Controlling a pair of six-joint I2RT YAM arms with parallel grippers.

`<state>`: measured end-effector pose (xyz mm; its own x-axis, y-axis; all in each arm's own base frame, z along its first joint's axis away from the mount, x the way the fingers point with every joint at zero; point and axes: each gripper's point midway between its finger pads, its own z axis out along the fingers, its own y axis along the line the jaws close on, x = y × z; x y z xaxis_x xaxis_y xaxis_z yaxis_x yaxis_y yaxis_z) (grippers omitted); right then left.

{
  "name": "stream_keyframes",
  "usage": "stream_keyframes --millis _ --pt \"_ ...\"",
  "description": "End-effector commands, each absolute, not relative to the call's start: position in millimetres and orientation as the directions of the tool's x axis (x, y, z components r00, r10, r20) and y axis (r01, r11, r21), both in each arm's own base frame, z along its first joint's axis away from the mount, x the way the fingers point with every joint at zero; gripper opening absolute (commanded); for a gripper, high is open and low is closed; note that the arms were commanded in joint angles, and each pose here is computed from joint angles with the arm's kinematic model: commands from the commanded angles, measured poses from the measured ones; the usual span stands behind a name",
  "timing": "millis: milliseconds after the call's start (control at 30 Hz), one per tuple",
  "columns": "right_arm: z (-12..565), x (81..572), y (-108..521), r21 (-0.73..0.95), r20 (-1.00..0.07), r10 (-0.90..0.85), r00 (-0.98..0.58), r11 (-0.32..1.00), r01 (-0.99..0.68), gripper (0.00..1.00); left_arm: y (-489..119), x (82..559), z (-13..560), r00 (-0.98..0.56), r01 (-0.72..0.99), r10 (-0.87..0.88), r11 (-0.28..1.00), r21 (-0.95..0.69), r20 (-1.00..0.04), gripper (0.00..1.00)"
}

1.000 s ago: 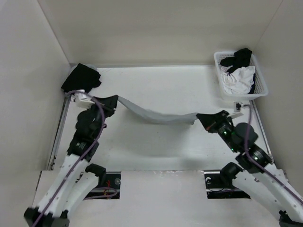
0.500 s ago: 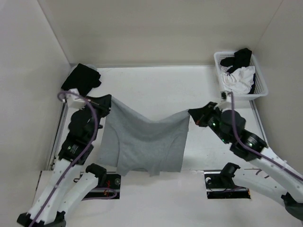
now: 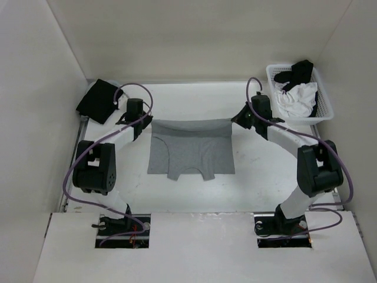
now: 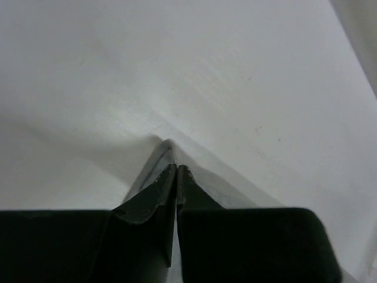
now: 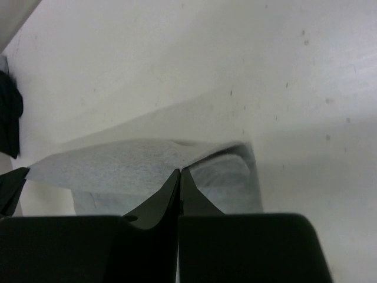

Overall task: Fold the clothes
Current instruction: Fold the tank top

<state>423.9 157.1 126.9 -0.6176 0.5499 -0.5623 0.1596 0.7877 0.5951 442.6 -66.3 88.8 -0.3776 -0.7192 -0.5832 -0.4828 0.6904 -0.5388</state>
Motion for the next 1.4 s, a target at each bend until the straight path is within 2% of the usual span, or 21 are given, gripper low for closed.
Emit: stream_keyframes --millis 0,167,433,767,1033,1133,1167,1267,1367 --pt "187 469 165 0.675 -0.617 0.588 -0.522 0.737 0.032 0.00 -76 502 183 -0.227 -0.309 -0.756 0.654 -0.691 -0.614 0.00" --pt "186 453 161 0.664 -0.632 0.580 -0.514 0.747 0.027 0.00 -75 485 179 -0.230 -0.306 -0.761 0.648 -0.697 -0.606 0.00" --pt "164 377 150 0.693 -0.620 0.605 -0.499 0.721 0.013 0.00 -69 396 141 -0.235 -0.294 -0.802 0.597 -0.746 -0.549 0.00" --pt "132 283 146 0.676 -0.617 0.586 -0.526 0.736 0.026 0.00 -67 314 152 -0.243 -0.220 -0.804 0.590 -0.777 -0.543 0.00" --pt "84 227 153 0.662 -0.544 0.579 -0.607 0.741 0.114 0.00 -68 269 101 -0.305 -0.284 -0.811 0.578 -0.766 -0.499 0.00" --pt "74 218 152 0.665 -0.512 0.605 -0.610 0.729 0.165 0.00 -63 257 84 -0.306 -0.315 -0.815 0.574 -0.756 -0.492 0.06" --pt "71 217 151 0.661 -0.508 0.607 -0.612 0.730 0.176 0.02 -61 255 79 -0.308 -0.327 -0.813 0.578 -0.748 -0.494 0.09" --pt "72 218 148 0.645 -0.524 0.602 -0.603 0.742 0.181 0.21 -54 257 80 -0.303 -0.338 -0.808 0.586 -0.736 -0.505 0.24" --pt "83 223 146 0.648 -0.559 0.597 -0.576 0.748 0.146 0.41 -51 265 103 -0.267 -0.303 -0.815 0.578 -0.758 -0.514 0.27"
